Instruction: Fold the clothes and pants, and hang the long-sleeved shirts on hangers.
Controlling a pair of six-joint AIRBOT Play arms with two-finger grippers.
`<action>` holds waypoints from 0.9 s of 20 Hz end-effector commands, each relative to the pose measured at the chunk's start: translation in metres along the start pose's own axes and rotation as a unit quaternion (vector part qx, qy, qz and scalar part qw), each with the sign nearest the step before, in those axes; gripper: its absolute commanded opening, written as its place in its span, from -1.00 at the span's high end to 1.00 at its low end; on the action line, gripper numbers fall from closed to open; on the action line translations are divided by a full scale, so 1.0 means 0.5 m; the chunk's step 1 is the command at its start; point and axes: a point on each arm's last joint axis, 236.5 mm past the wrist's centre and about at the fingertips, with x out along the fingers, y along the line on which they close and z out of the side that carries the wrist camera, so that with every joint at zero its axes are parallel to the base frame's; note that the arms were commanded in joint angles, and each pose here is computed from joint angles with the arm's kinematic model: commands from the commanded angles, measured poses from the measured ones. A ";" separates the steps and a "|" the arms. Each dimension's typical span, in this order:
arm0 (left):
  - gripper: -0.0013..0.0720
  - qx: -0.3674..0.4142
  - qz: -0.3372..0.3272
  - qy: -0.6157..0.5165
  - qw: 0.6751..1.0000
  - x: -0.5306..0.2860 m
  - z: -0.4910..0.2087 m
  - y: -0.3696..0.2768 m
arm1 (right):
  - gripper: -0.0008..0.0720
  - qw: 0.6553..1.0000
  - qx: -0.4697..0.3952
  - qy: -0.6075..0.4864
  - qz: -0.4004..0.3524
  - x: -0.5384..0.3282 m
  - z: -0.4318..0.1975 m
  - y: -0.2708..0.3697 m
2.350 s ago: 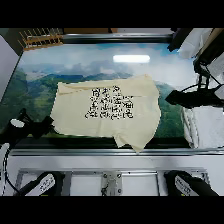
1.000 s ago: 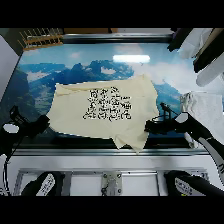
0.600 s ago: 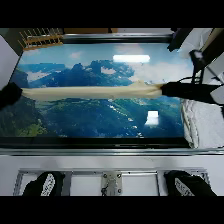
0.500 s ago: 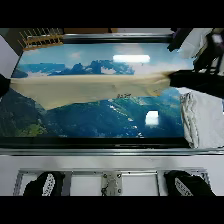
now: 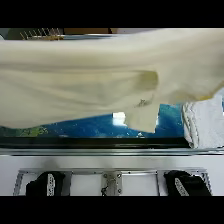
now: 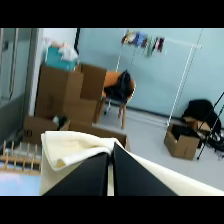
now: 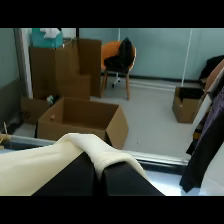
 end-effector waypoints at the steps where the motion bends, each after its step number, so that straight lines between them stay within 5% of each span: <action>1: 0.95 -0.009 -0.003 -0.007 1.000 -0.013 0.012 -0.010 | 0.95 0.999 0.035 0.011 -0.009 -0.037 -0.002 -0.001; 5: 0.95 -0.069 0.036 0.185 0.980 0.123 -0.225 0.099 | 0.95 0.969 0.115 0.218 -0.019 0.060 -0.226 -0.016; 10: 0.95 -0.147 0.070 0.420 0.893 0.268 -0.651 0.218 | 0.95 0.842 0.161 0.513 -0.035 0.196 -0.641 -0.049; 13: 0.95 -0.163 0.080 0.513 0.839 0.326 -0.886 0.247 | 0.95 0.781 0.175 0.598 -0.045 0.256 -0.863 -0.074; 18: 0.95 -0.171 0.077 0.581 0.792 0.422 -1.103 0.254 | 0.95 0.794 0.179 0.577 -0.059 0.372 -1.051 -0.114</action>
